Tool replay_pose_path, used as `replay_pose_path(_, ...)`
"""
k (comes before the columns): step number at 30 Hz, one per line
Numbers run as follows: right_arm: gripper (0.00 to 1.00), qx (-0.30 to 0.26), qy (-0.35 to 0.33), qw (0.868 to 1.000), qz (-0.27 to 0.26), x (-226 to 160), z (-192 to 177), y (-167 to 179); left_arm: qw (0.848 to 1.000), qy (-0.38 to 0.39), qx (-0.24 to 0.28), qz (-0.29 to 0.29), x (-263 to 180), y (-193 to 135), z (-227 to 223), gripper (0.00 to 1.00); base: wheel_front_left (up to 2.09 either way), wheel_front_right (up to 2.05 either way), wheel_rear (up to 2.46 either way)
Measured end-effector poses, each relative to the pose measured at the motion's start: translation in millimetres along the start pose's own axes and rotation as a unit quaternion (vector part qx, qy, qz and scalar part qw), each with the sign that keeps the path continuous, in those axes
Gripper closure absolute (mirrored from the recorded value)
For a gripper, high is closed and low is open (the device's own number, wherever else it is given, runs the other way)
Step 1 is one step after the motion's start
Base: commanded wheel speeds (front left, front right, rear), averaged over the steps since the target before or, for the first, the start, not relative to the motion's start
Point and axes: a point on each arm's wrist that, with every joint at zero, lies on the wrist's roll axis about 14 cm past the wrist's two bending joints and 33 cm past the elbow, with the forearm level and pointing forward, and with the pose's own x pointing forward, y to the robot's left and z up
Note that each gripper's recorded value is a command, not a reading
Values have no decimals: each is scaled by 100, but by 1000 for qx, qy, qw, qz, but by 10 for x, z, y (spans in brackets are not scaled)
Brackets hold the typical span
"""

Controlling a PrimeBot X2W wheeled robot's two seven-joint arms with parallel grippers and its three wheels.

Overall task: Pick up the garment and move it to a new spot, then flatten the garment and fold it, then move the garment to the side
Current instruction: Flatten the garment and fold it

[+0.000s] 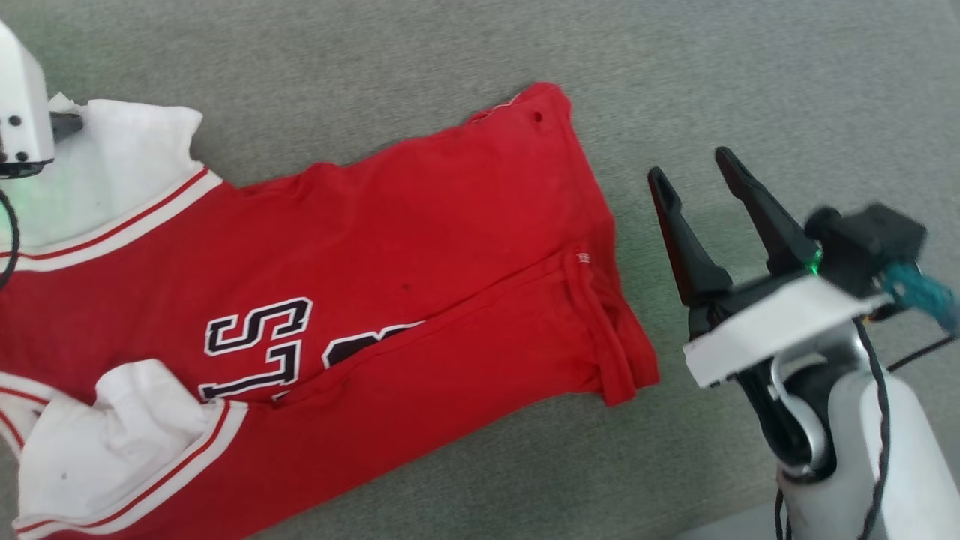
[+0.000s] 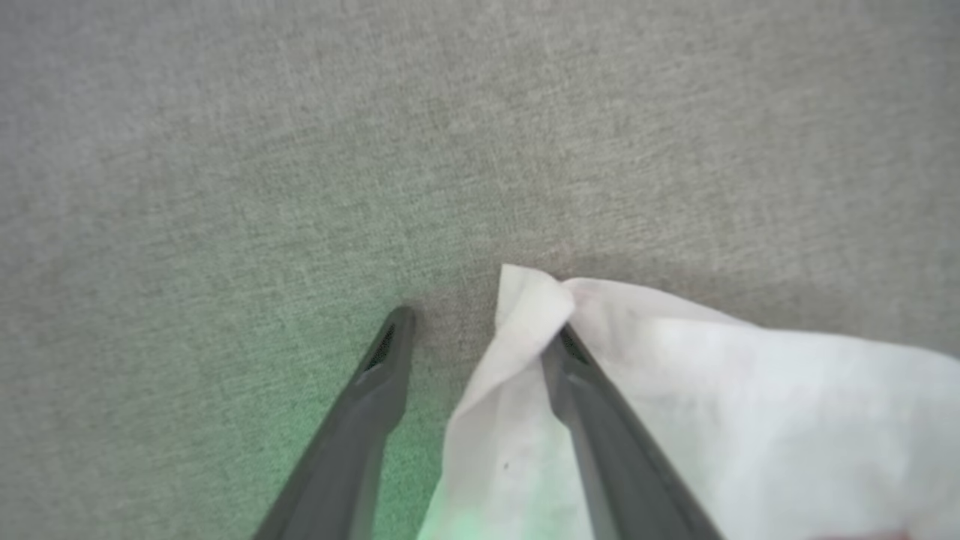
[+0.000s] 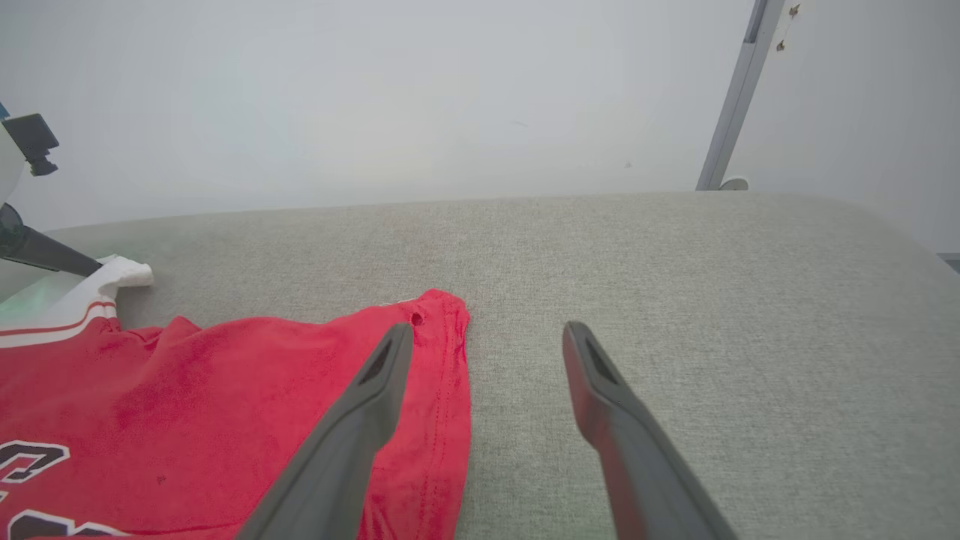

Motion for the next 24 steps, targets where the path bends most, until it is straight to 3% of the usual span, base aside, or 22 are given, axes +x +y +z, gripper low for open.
replay_pose_path(7, 0, -21, 78, 996, 41, 338, -113, 119, 1000, -11, 18, -4, -26, -65, 46, 100, 0, 0, 0)
replay_pose_path(13, 0, -52, 161, 983, 72, 673, -291, 197, 999, -30, 23, -11, -88, -97, 79, 100, 0, 0, 0)
replay_pose_path(16, 0, -60, 215, 971, 82, 785, -459, 226, 999, -35, 22, -11, -115, -80, 69, 100, 0, 0, 0)
replay_pose_path(22, 0, -70, 329, 936, 106, 863, -825, 372, 999, -45, 18, -13, -146, -53, 48, 100, 0, 0, 0)
replay_pose_path(23, 7, -78, 346, 929, 108, 868, -858, 374, 999, -48, 18, -13, -148, -48, 49, 100, 0, 0, 0)
replay_pose_path(24, 44, -77, 362, 922, 113, 862, -891, 406, 998, -51, 18, -13, -149, -44, 48, 100, 0, 0, 0)
